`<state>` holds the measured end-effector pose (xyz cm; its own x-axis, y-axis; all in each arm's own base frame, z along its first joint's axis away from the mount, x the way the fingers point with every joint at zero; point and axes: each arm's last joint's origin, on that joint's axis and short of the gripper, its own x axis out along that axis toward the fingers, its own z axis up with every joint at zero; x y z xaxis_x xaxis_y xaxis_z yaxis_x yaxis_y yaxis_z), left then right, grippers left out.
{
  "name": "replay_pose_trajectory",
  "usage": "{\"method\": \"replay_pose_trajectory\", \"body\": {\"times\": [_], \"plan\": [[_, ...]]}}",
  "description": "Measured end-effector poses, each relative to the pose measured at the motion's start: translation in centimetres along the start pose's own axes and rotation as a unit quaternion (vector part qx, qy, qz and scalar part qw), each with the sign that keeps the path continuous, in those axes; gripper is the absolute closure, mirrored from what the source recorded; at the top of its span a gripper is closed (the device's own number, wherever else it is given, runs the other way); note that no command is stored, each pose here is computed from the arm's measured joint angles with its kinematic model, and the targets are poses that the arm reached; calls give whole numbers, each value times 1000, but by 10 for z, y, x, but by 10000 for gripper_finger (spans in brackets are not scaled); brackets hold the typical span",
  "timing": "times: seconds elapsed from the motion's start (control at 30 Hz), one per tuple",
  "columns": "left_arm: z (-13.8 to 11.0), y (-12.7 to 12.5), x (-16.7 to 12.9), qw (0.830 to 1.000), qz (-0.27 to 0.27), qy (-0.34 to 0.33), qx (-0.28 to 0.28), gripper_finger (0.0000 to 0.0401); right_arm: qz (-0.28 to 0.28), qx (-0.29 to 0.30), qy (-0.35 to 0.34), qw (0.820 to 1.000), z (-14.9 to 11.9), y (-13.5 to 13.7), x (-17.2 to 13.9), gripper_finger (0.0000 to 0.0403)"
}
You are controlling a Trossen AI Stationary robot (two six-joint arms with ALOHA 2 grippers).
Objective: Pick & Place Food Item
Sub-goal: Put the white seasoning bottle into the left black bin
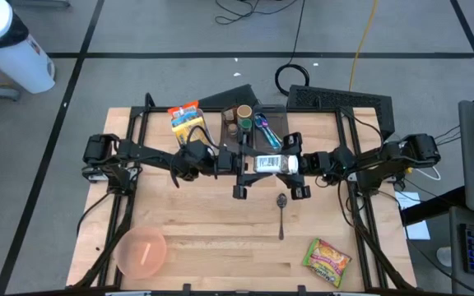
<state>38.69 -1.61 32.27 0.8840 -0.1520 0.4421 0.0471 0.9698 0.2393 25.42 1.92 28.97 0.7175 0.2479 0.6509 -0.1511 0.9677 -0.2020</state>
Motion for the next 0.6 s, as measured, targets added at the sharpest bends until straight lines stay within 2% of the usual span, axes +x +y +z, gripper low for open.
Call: {"method": "replay_pose_trajectory", "body": {"times": [0.13,0.37,0.6], "plan": [[0,1,0,1000,5,-2,4,193,-5,-3,0,1000,0,0,0,202],[-1,1,0,1000,9,4,0,193,-10,-5,1,1000,0,-1,0,204],[-4,0,0,1000,15,24,-9,151,-14,-5,6,1000,-1,-2,-1,204]]}}
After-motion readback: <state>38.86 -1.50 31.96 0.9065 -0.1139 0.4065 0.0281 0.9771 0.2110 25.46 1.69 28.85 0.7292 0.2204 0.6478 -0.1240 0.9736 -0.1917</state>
